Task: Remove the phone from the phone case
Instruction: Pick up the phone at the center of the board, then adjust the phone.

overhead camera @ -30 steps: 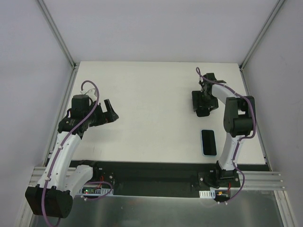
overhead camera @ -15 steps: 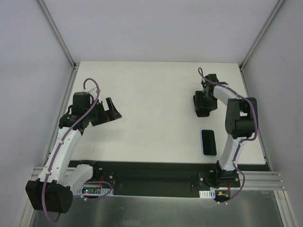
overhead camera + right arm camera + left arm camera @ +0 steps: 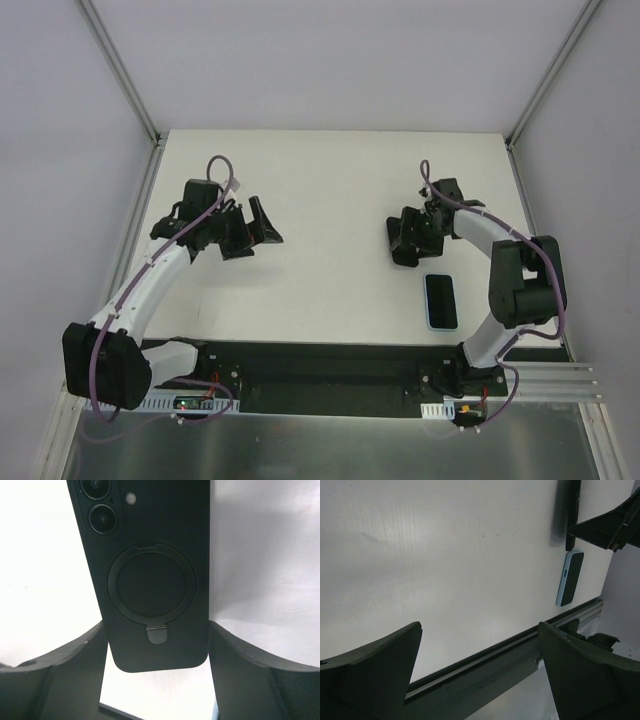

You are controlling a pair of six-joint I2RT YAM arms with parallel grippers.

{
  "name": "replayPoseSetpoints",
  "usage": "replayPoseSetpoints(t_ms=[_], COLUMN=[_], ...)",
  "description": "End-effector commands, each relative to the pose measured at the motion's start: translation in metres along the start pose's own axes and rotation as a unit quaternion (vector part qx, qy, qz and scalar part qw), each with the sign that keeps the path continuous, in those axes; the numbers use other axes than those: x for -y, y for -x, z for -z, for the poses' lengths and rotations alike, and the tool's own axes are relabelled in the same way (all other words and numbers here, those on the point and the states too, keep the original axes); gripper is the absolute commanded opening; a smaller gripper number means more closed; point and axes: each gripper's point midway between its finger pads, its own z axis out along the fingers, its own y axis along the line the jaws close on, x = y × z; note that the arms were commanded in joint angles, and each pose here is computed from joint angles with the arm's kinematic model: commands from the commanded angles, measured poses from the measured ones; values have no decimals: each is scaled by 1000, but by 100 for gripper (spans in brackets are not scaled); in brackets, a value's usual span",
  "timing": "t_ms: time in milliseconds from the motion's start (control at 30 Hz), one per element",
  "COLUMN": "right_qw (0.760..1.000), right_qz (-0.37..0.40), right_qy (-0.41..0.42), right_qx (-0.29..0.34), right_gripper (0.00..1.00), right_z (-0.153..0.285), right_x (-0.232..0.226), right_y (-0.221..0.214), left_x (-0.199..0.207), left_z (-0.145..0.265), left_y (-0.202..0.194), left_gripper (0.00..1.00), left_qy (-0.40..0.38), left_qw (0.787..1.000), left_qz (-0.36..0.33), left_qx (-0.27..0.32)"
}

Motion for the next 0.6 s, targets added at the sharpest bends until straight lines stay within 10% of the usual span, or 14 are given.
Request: replayPoseSetpoints(t_ms=[0,567], right_qw=[994,985], right_qz=[19,77], right_qy=[98,155], right_qx=[36,-11], right_gripper=[40,37], right_z=[19,5], right_x=[-70,-156], right_y=[0,-67], left_x=[43,60], left_z=[-18,-134], left_y=[6,-35], left_gripper=[99,98], left_qy=[-58,-48], left_qw=[998,983], left_qz=[4,60], left_qx=[-18,-165])
